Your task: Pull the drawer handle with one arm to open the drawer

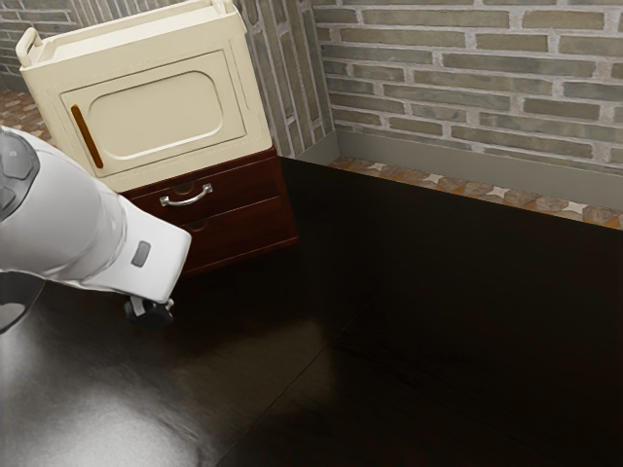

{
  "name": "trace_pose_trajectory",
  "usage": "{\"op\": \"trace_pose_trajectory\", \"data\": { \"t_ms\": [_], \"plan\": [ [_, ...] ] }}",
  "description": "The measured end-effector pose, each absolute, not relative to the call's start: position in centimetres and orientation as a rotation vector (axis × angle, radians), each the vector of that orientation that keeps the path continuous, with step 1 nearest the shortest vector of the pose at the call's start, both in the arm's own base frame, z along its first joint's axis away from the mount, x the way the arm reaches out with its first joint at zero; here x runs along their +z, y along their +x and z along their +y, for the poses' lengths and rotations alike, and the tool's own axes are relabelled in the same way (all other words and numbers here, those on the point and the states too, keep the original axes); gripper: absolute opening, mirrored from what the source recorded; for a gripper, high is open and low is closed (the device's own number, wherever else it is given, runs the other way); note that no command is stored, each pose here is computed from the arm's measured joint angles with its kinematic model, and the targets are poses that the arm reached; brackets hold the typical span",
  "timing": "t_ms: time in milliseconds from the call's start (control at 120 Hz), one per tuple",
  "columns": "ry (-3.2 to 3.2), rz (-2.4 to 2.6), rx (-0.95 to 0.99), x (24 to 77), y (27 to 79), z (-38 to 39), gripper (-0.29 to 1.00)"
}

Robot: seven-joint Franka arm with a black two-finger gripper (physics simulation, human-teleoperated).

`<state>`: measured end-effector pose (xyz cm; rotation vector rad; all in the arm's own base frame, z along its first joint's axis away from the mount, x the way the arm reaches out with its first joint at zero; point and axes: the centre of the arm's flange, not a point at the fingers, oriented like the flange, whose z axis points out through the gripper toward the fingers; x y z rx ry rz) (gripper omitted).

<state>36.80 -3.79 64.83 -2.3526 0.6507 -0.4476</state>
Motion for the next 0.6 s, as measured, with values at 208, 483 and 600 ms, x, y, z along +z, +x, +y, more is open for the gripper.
{"op": "trace_pose_trajectory", "data": {
  "t_ms": [208,483,600],
  "plan": [
    [-2.34,0.658,-0.423,63.9,38.0,-2.8,0.7],
    [-2.367,0.638,-0.399,61.7,37.1,-0.1,0.7],
    [-2.369,0.638,-0.399,61.0,37.2,0.4,0.7]
  ]
}}
